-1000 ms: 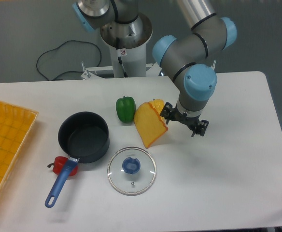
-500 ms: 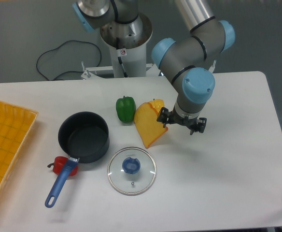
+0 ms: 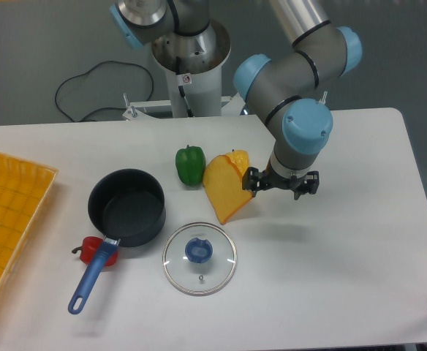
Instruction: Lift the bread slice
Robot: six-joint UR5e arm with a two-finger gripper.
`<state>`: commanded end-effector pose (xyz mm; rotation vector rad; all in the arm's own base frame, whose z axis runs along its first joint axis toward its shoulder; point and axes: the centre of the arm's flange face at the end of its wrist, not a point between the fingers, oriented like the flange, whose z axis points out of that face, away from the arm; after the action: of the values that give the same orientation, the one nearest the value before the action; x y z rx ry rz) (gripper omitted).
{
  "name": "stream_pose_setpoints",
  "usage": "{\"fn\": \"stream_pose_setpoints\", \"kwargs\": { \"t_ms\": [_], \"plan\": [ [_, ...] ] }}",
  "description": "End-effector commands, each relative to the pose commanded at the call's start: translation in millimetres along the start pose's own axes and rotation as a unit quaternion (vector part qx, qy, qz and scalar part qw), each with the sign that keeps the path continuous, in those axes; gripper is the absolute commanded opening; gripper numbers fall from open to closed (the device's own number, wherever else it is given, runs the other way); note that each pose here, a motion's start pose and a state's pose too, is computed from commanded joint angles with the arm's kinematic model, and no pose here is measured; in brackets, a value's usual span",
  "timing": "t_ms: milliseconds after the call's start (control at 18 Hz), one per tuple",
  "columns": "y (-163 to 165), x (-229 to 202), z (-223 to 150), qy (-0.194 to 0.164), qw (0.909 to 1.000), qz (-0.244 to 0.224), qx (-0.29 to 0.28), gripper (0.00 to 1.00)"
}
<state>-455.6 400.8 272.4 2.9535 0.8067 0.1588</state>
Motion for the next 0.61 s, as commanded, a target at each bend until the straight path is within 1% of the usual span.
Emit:
{"fn": "stream_pose_setpoints", "kwargs": {
  "t_ms": [167,222,333,389,611],
  "plan": [
    [7,3,12,0.015,0.9998,-0.004,-0.015,1.0],
    [5,8,14,0.018,0.9997,-0.005,-0.015,1.0],
    [-1,14,20,0.038,0.999,-0.021,-0.007,1.0],
    [-4,20,22,0.045,0.9988,-0.018,-0.005,1.0],
    [-4,19,21,0.045,0.9988,-0.018,-0.005,1.0]
  ]
}}
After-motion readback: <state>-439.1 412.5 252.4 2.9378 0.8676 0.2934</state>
